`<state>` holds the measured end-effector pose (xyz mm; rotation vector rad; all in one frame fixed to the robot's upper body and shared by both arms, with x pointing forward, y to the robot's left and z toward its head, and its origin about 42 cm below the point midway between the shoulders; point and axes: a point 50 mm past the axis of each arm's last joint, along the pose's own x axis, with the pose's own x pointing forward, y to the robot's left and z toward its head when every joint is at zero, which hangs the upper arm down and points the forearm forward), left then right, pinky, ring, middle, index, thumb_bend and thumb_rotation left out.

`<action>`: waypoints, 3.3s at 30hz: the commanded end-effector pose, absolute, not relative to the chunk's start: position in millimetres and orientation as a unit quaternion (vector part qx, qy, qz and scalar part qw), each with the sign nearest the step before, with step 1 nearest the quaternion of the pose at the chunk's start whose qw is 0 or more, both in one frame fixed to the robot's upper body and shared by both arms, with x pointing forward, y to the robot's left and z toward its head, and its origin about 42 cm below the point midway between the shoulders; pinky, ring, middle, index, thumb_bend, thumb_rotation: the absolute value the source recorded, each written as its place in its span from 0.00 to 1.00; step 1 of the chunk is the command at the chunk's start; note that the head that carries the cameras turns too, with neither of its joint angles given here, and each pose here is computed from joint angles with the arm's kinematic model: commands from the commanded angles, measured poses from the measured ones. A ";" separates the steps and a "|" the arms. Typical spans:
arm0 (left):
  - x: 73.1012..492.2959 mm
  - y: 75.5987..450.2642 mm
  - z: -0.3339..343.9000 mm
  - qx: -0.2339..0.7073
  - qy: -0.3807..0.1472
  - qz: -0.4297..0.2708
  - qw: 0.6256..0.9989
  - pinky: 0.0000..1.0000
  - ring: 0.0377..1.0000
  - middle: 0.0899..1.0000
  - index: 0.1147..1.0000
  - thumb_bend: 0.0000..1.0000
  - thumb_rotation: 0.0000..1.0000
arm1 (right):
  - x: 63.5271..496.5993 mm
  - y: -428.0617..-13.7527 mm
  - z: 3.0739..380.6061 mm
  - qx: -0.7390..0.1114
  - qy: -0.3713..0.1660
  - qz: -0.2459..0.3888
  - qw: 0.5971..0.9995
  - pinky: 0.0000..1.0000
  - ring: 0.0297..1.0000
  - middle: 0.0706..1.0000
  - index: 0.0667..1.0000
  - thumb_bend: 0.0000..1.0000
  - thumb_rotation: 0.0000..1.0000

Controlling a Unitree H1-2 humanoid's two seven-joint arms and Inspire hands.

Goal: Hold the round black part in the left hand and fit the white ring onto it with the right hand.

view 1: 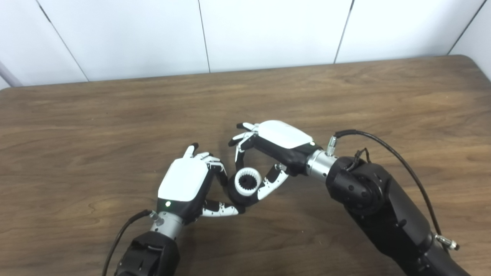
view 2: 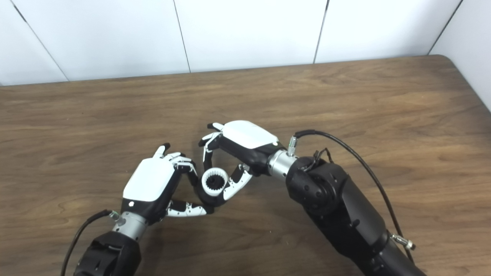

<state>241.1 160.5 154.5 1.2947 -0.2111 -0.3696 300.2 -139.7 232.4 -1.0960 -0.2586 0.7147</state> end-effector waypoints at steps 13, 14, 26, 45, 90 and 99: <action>237.7 157.6 149.0 0.608 -0.090 -0.190 0.766 1.00 0.84 0.72 0.42 0.52 0.06 | 308.1 -142.5 232.8 -0.511 -0.131 0.316 0.789 0.95 0.98 0.83 0.45 0.52 0.14; 237.6 157.6 149.2 0.608 -0.090 -0.190 0.766 1.00 0.84 0.71 0.42 0.52 0.06 | 308.4 -142.6 232.6 -0.512 -0.131 0.315 0.788 0.95 0.98 0.83 0.45 0.52 0.14; 238.0 155.3 149.7 0.606 -0.092 -0.190 0.767 1.00 0.84 0.71 0.42 0.52 0.06 | 311.3 -141.5 228.9 -0.512 -0.120 0.306 0.794 0.89 0.96 0.82 0.45 0.52 0.14; 239.8 151.6 153.3 0.608 -0.096 -0.190 0.765 1.00 0.85 0.72 0.42 0.52 0.06 | 317.3 -138.3 226.9 -0.508 -0.116 0.306 0.797 0.88 0.95 0.80 0.45 0.52 0.14; 243.2 151.5 157.9 0.604 -0.101 -0.180 0.770 0.99 0.84 0.72 0.43 0.52 0.08 | 318.5 -143.3 232.0 -0.520 -0.086 0.334 0.781 0.94 0.99 0.87 0.65 0.96 0.37; 237.3 158.6 169.6 0.591 -0.107 -0.162 0.783 1.00 0.83 0.71 0.58 0.82 0.21 | 320.3 -150.5 246.4 -0.504 -0.101 0.315 0.798 0.92 0.98 0.86 0.68 0.98 0.35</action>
